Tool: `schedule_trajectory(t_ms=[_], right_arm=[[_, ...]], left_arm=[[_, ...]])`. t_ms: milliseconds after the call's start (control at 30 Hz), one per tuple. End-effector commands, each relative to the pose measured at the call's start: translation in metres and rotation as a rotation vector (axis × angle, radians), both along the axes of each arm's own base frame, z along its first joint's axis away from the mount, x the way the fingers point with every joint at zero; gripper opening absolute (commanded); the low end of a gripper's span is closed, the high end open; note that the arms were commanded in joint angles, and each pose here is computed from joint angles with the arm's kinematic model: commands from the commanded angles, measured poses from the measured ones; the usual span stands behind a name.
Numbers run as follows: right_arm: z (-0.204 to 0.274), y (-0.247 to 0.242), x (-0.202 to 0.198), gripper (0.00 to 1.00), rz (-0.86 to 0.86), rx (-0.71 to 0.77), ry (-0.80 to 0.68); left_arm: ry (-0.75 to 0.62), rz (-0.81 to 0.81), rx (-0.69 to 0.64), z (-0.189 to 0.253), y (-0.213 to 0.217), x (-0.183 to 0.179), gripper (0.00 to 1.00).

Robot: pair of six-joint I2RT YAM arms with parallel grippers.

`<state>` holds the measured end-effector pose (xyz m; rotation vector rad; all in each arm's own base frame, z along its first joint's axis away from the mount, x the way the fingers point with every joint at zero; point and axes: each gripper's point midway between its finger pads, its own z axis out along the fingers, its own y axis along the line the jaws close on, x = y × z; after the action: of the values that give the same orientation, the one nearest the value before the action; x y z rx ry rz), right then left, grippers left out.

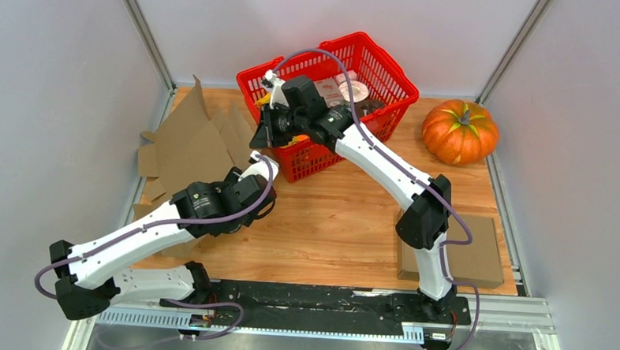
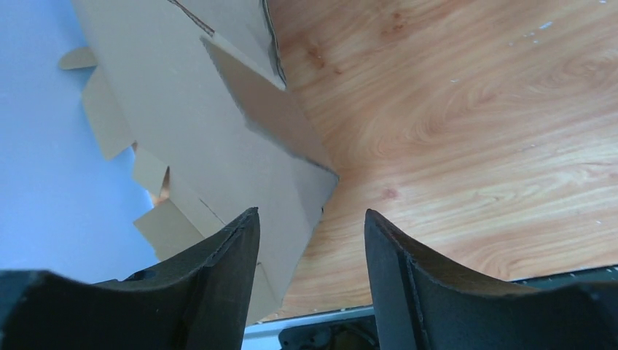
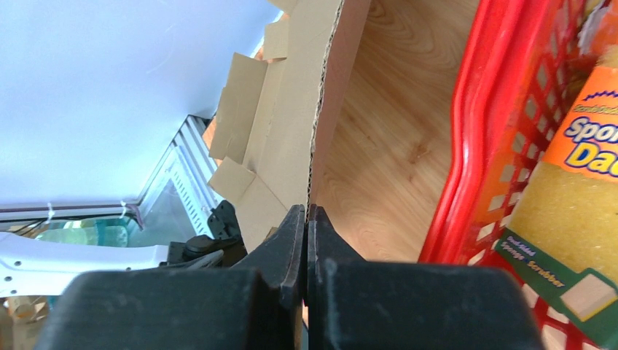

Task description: Fold the paper box

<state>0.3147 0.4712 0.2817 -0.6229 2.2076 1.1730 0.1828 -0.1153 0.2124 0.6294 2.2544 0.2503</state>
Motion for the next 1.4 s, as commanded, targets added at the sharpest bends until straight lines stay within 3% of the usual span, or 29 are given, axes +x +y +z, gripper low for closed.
schedule_trajectory(t_ms=[0, 133, 267, 433, 467, 500, 567, 600, 633, 733, 800, 833, 900, 967, 1000, 1100, 1200, 1333, 1367], right_arm=[[0.027, 0.009, -0.016, 0.0, 0.046, 0.086, 0.036], [0.038, 0.008, -0.018, 0.0, 0.044, 0.115, 0.044], [0.048, 0.007, -0.025, 0.0, 0.06, 0.139, 0.051], [0.064, 0.002, -0.035, 0.0, 0.077, 0.17, 0.05], [0.066, 0.0, -0.036, 0.0, 0.079, 0.173, 0.045], [0.07, -0.001, -0.037, 0.0, 0.081, 0.175, 0.04], [0.07, -0.002, -0.036, 0.01, 0.088, 0.163, 0.017], [0.075, -0.006, -0.038, 0.08, 0.097, 0.15, -0.001], [0.077, -0.009, -0.038, 0.31, 0.103, 0.139, -0.022], [0.083, -0.031, -0.036, 0.72, 0.071, 0.068, -0.144], [0.113, -0.054, -0.04, 0.84, 0.041, 0.093, -0.296], [0.08, -0.06, -0.043, 0.94, 0.043, 0.042, -0.287], [0.127, -0.081, -0.058, 1.0, 0.029, 0.165, -0.491], [0.098, -0.09, -0.094, 1.0, 0.074, 0.163, -0.566], [0.099, -0.088, -0.099, 1.0, 0.079, 0.189, -0.671], [0.079, -0.087, -0.135, 1.0, 0.083, 0.216, -0.732], [0.084, -0.088, -0.149, 1.0, 0.005, 0.187, -0.87], [0.112, -0.093, -0.134, 1.0, -0.136, 0.019, -1.026], [0.102, -0.092, -0.126, 1.0, -0.143, -0.084, -1.066]], left_arm=[[-0.045, 0.022, 0.047, 0.0, -0.002, 0.012, 0.64], [-0.059, -0.017, 0.049, 0.0, -0.013, 0.019, 0.65], [-0.08, 0.05, 0.128, 0.004, 0.002, 0.029, 0.62], [-0.12, 0.1, 0.131, 0.014, 0.015, 0.036, 0.34], [-0.124, 0.101, 0.125, 0.016, 0.015, 0.036, 0.18], [-0.128, 0.105, 0.118, 0.018, 0.017, 0.035, 0.1], [-0.153, 0.113, 0.066, 0.031, 0.021, 0.031, 0.01], [-0.159, 0.119, 0.037, 0.036, 0.022, 0.029, 0.0], [-0.19, 0.131, -0.033, 0.051, 0.026, 0.025, 0.0], [-0.241, 0.185, -0.286, 0.089, 0.036, 0.012, 0.0], [-0.292, 0.236, -0.45, 0.115, 0.039, 0.008, 0.0], [-0.34, 0.253, -0.557, 0.139, 0.046, 0.003, 0.0], [-0.421, 0.288, -0.775, 0.179, 0.048, 0.001, 0.0], [-0.481, 0.317, -0.933, 0.211, 0.047, 0.001, 0.0], [-0.507, 0.366, -1.039, 0.231, 0.051, 0.001, 0.0], [-0.544, 0.479, -1.245, 0.262, 0.054, 0.005, 0.0], [-0.534, 0.599, -1.355, 0.269, 0.058, 0.007, 0.0], [-0.514, 0.66, -1.39, 0.271, 0.06, 0.008, 0.0], [-0.495, 0.68, -1.367, 0.263, 0.06, 0.007, 0.0]])
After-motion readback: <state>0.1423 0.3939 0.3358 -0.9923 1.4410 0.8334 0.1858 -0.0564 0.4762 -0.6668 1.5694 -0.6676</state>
